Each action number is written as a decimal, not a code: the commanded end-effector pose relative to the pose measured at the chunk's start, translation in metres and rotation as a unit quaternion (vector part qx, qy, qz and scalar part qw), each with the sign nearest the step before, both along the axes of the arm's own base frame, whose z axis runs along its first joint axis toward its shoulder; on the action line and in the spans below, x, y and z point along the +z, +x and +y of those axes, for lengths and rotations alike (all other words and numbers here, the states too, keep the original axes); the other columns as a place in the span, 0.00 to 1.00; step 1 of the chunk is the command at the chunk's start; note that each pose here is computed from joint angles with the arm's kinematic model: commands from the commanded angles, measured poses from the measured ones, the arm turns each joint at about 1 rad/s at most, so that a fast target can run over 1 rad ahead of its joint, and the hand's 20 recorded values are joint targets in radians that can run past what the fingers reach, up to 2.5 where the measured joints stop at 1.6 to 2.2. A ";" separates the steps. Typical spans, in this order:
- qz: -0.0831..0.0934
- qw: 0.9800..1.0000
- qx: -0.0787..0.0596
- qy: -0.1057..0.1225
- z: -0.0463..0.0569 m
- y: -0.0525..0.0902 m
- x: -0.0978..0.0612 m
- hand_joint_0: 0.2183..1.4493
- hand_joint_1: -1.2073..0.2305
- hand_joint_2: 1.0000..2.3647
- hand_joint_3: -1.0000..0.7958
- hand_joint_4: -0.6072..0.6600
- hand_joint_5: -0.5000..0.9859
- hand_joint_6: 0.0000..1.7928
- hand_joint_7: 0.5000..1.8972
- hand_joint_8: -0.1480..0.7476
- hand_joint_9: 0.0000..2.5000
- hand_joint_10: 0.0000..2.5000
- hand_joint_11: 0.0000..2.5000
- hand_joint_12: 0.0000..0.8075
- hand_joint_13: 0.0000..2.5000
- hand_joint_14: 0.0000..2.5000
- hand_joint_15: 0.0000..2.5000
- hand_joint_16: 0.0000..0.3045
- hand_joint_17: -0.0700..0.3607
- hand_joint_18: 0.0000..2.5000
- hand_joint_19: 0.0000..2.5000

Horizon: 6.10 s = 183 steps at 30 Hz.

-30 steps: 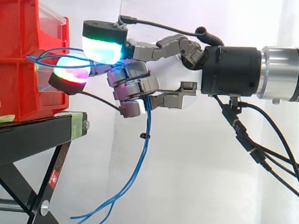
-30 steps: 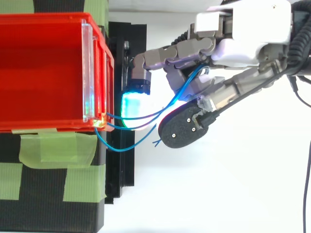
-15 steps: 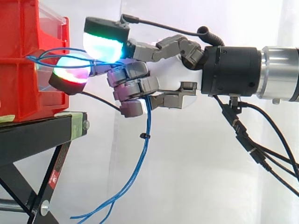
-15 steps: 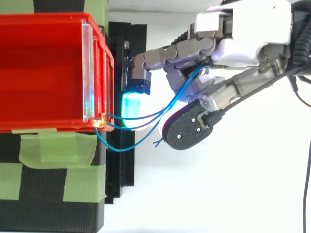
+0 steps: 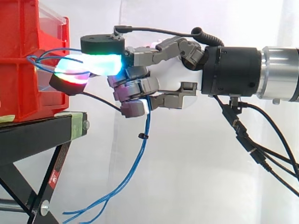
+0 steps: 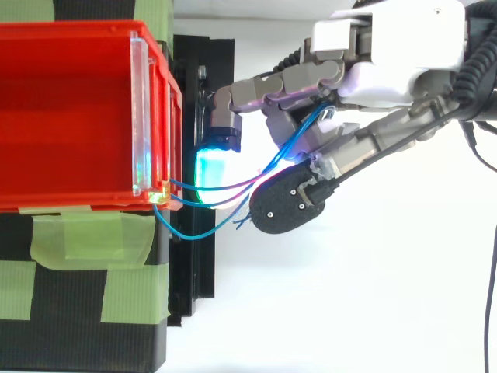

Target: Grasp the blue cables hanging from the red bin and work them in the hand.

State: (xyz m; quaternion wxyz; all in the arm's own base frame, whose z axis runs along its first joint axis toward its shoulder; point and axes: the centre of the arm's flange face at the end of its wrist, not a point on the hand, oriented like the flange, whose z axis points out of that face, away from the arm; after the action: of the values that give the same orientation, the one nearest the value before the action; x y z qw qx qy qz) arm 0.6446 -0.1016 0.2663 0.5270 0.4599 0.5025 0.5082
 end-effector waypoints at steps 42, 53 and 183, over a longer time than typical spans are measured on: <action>0.000 1.000 -0.001 -0.001 0.000 0.000 0.000 0.56 0.42 0.01 0.13 0.70 0.53 0.00 0.60 0.60 0.21 1.00 0.75 0.54 0.30 1.00 0.60 0.15 0.40 0.50 0.49; 0.001 1.000 0.001 -0.001 0.002 0.000 0.000 0.56 0.39 0.00 0.07 0.71 0.53 0.01 0.60 0.59 0.21 1.00 0.74 0.54 0.31 1.00 0.59 0.15 0.40 0.51 0.48; -0.003 0.999 -0.051 -0.010 -0.009 0.001 0.001 0.75 0.33 0.00 0.76 0.61 0.43 0.00 0.53 0.58 0.12 1.00 0.73 0.55 0.20 1.00 0.58 0.16 0.42 0.33 0.43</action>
State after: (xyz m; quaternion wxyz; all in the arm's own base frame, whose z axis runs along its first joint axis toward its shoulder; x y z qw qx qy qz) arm 0.6455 -0.1109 0.2674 0.5604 0.4770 0.4824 0.4751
